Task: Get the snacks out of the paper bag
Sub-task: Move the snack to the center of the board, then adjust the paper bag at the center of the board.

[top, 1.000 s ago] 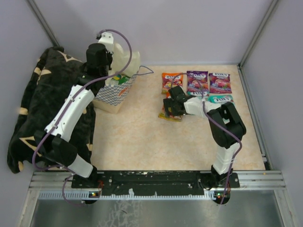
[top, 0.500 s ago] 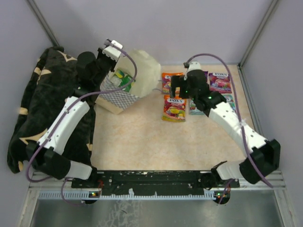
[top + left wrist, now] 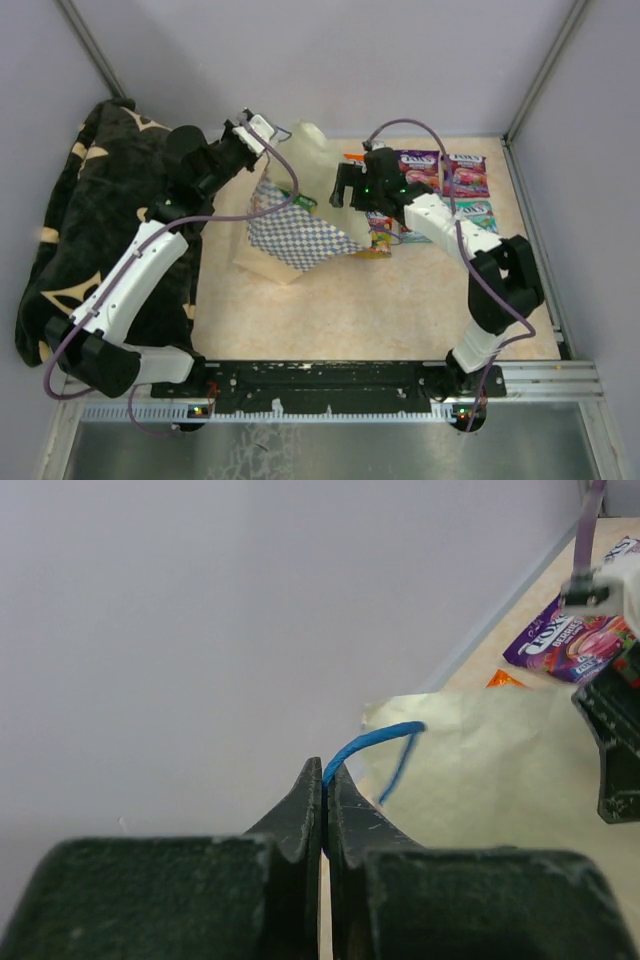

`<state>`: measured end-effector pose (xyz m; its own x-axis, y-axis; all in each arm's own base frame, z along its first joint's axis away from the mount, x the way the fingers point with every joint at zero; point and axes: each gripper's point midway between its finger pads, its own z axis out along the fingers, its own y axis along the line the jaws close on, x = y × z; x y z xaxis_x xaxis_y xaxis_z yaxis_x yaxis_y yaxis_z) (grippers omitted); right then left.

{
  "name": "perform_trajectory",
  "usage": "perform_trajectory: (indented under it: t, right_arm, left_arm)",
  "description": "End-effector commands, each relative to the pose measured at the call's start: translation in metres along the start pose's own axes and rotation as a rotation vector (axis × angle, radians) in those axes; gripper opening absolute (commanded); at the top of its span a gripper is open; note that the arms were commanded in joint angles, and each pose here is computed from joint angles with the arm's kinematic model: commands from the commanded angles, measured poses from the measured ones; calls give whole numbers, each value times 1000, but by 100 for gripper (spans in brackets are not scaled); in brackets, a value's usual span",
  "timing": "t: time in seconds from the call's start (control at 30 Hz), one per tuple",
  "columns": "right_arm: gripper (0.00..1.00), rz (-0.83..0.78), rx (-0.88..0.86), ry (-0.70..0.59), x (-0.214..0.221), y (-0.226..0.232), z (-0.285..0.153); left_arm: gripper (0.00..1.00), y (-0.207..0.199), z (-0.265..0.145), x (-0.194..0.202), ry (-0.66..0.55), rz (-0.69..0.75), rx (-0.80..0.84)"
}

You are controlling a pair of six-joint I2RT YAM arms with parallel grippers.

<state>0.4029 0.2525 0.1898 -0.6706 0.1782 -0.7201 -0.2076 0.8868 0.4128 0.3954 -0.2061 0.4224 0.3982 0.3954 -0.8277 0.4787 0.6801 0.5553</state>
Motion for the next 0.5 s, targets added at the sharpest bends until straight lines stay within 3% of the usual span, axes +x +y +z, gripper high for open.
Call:
perform_trajectory:
  t: [0.0,0.07,0.13,0.2,0.3,0.37,0.47]
  right_arm:
    - [99,51,-6,42,15,-1,16]
    - [99,65,11,58,24,-6,19]
    - [89,99,4,58,31,-9,20]
    - [69,158,-41,54,40,-3,23]
    - [23,282,-121,57,56,7,29]
    - [0,377,-152,30,64,10,34]
    - [0,510,-176,-43,70,10,44]
  left_arm:
    - [0,6,2,-14,-42,52,-17]
    - [0,6,3,-12,-36,58,-19]
    - [0,8,7,-10,-36,65,-31]
    - [0,13,12,-7,-36,79,-61]
    - [0,26,28,-5,-58,115,-130]
    - [0,35,43,-1,-75,142,-177]
    - [0,41,68,0,-166,141,-189]
